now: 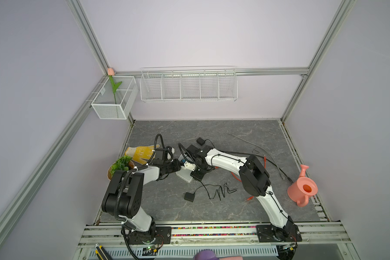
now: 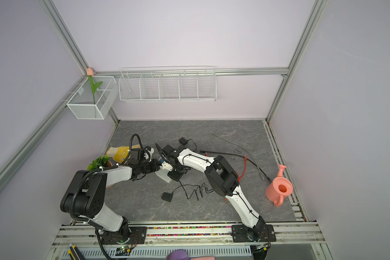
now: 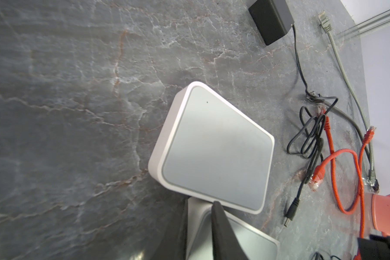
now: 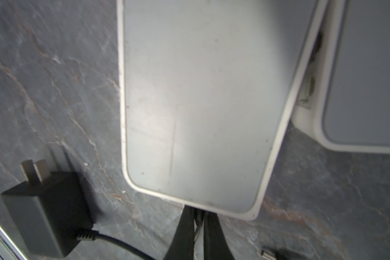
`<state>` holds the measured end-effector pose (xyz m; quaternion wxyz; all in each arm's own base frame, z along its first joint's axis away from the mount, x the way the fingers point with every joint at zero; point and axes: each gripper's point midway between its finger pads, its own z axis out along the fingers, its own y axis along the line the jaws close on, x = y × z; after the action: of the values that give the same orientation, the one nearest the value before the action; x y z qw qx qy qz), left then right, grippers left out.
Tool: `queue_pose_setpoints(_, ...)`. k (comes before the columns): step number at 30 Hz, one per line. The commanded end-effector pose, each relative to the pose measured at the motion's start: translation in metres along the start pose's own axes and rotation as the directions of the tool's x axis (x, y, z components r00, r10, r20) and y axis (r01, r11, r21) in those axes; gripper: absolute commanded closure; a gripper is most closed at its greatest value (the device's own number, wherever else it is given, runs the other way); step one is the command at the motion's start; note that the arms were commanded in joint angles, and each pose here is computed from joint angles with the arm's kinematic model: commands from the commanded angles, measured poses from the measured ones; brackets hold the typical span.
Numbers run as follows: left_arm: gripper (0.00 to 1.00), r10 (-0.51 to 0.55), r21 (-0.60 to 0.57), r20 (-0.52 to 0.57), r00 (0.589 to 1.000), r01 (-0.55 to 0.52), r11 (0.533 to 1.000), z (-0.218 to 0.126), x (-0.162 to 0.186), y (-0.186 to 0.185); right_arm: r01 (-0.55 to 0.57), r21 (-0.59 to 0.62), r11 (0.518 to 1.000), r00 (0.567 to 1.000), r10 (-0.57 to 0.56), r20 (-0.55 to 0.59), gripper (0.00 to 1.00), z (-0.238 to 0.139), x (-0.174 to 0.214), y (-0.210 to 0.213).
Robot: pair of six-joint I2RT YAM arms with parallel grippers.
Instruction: Insert the plug into the switch port
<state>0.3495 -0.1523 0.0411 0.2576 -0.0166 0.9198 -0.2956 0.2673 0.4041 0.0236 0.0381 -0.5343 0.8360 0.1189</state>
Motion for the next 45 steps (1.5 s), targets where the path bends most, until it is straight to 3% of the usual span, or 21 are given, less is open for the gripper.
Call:
queue_pose_setpoints(1, 0.78, -0.002, 0.100, -0.125, 0.992, 0.014, 0.995, 0.001, 0.035, -0.019, 0.055, -0.014, 0.998, 0.982, -0.051, 0.179, 0.93, -0.002, -0.051, 0.005)
queue_pose_setpoints(6, 0.78, -0.008, 0.068, -0.114, 0.993, 0.016, 0.998, 0.000, 0.032, -0.014, 0.050, -0.009, 0.999, 0.984, -0.048, 0.169, 0.92, -0.002, -0.046, 0.004)
queue_pose_setpoints(29, 0.78, -0.049, -0.010, -0.023, 0.999, 0.049, 0.999, -0.015, 0.012, 0.008, 0.058, 0.023, 0.998, 0.991, -0.060, 0.122, 0.69, -0.007, -0.015, 0.004)
queue_pose_setpoints(35, 0.78, -0.045, -0.007, -0.028, 0.999, 0.045, 0.999, -0.014, 0.012, 0.008, 0.067, 0.020, 0.998, 0.991, -0.068, 0.112, 0.56, -0.007, -0.011, 0.005)
queue_pose_setpoints(45, 0.79, -0.047, -0.023, -0.021, 0.999, 0.046, 0.999, -0.016, 0.011, 0.011, 0.078, 0.040, 0.996, 0.990, -0.082, 0.112, 0.52, -0.013, -0.007, 0.003)
